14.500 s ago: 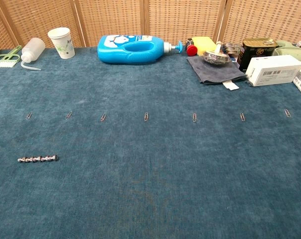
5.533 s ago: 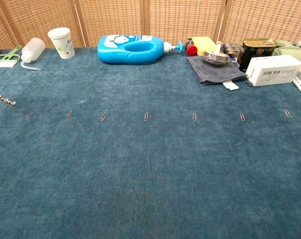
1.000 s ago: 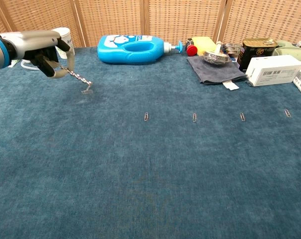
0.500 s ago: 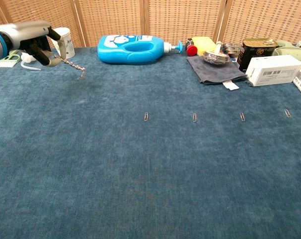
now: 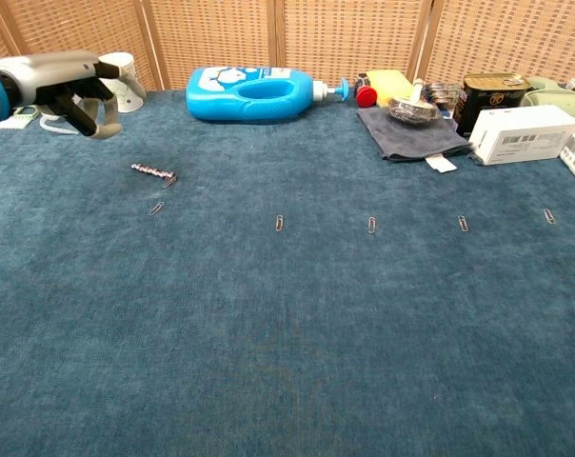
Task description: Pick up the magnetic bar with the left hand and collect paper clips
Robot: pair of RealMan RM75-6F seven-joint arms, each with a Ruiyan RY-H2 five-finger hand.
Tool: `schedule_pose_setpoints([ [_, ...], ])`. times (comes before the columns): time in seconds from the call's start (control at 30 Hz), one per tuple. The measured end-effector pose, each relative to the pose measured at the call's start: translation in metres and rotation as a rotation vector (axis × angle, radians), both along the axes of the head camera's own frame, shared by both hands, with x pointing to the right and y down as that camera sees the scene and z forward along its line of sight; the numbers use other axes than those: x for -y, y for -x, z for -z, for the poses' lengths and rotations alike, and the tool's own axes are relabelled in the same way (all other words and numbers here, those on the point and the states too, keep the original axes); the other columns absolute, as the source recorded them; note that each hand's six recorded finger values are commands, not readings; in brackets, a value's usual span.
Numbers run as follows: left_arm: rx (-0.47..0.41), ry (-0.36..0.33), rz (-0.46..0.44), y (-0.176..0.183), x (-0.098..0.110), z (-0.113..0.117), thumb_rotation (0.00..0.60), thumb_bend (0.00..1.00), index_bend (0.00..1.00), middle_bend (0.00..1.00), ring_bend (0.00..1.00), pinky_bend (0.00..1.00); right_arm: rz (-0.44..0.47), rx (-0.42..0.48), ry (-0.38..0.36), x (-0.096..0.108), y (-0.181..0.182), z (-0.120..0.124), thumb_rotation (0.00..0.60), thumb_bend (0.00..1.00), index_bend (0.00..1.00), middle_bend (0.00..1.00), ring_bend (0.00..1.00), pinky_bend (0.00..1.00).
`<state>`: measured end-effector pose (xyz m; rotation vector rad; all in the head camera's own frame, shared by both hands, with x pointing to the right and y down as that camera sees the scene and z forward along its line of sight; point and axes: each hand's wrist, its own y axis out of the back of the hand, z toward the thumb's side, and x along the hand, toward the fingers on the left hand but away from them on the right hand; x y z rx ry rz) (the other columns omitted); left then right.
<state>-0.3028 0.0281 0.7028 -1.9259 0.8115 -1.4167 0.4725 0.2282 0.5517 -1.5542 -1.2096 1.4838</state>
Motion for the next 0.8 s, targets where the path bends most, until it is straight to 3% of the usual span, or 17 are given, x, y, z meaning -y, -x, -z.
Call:
schedule_pose_setpoints([
  [0.1,-0.014,-0.007,-0.001,0.004,-0.005,0.009,0.593,0.38,0.17,0.47,0.53,0.89,0.006,0.001,-0.005,0.002,0.001,0.0,0.6,0.5,0.0,0.15,0.15,0.25],
  [0.3,-0.042,-0.047,0.021,0.028,-0.025,0.04,0.587,0.38,0.17,0.45,0.48,0.79,0.023,0.004,-0.014,0.01,0.006,0.0,0.6,0.5,0.0,0.15,0.15,0.25],
  [0.4,-0.047,-0.074,0.054,0.051,-0.041,0.06,0.583,0.38,0.18,0.45,0.47,0.75,0.029,0.005,-0.02,0.013,0.008,0.0,0.6,0.5,0.0,0.15,0.15,0.24],
  [0.8,-0.001,-0.171,0.181,0.138,-0.126,0.126,0.583,0.38,0.22,0.44,0.45,0.75,0.072,-0.004,-0.035,0.021,0.023,-0.001,0.6,0.5,0.0,0.12,0.1,0.18],
])
